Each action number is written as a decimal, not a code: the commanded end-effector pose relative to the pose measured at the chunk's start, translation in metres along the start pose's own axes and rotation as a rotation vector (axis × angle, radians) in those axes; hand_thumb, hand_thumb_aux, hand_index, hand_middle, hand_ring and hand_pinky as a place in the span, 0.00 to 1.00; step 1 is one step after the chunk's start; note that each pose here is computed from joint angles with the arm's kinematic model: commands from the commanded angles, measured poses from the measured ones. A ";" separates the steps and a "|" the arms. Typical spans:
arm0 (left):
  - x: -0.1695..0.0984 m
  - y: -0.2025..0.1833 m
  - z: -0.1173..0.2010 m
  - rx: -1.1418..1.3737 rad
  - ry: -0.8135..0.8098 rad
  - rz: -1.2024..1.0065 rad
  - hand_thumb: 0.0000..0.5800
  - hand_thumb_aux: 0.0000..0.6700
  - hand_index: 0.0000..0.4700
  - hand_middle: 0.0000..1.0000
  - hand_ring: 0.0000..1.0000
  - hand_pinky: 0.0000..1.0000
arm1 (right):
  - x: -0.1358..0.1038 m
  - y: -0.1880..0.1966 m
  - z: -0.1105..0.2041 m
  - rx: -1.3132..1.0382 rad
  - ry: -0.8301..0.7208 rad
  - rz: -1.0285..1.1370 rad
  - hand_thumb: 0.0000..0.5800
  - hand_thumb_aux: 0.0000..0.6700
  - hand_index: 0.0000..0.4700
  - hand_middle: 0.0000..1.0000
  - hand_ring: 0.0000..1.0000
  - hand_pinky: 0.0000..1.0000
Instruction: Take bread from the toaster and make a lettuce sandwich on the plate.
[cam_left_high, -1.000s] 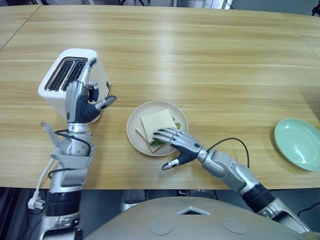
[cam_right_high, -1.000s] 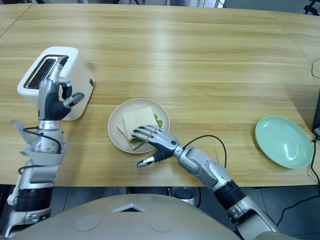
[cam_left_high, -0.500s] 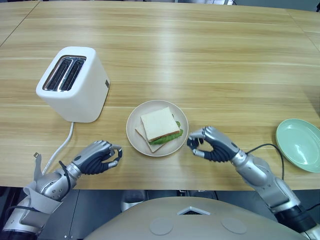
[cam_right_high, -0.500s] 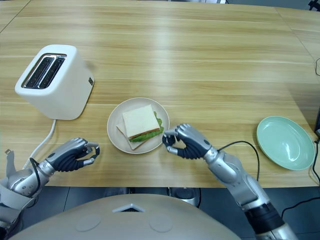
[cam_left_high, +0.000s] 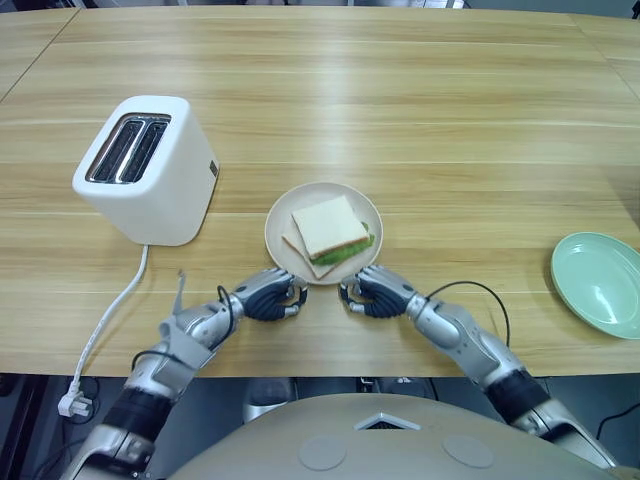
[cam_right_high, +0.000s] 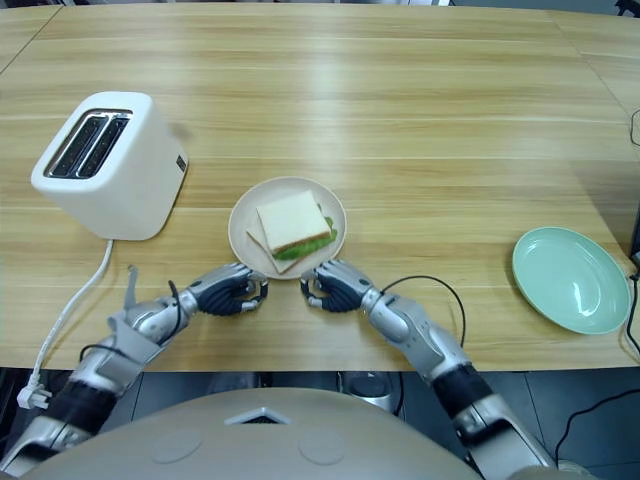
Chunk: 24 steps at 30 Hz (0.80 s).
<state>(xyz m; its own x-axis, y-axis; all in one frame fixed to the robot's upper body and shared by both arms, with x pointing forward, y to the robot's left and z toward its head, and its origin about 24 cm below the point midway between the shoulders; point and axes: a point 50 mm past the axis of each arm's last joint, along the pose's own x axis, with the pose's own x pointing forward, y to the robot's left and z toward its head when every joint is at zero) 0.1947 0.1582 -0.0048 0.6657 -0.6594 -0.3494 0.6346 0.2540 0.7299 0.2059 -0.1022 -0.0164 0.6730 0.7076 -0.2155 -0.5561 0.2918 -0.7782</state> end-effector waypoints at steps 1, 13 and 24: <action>0.013 -0.013 -0.015 -0.030 0.068 -0.040 1.00 1.00 0.98 1.00 1.00 1.00 | 0.004 0.020 -0.029 0.041 0.169 0.059 1.00 1.00 0.98 1.00 1.00 1.00; 0.098 0.037 -0.044 0.078 0.258 0.108 1.00 1.00 0.98 1.00 1.00 1.00 | 0.057 -0.024 -0.067 0.314 0.420 -0.171 1.00 1.00 0.98 1.00 1.00 1.00; 0.102 0.069 -0.021 -0.176 0.052 0.497 0.00 0.00 0.00 0.00 0.00 0.00 | 0.059 -0.057 -0.066 0.413 0.335 -0.438 0.05 0.02 0.02 0.00 0.00 0.00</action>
<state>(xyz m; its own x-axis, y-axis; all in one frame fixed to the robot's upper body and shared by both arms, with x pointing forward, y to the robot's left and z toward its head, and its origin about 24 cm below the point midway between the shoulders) 0.3153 0.1260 -0.0093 0.9142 -0.3950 -0.0905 0.3212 0.5701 0.7562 0.3150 -0.1096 -0.0173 0.9454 0.2890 -0.1505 -0.3211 0.7485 -0.5802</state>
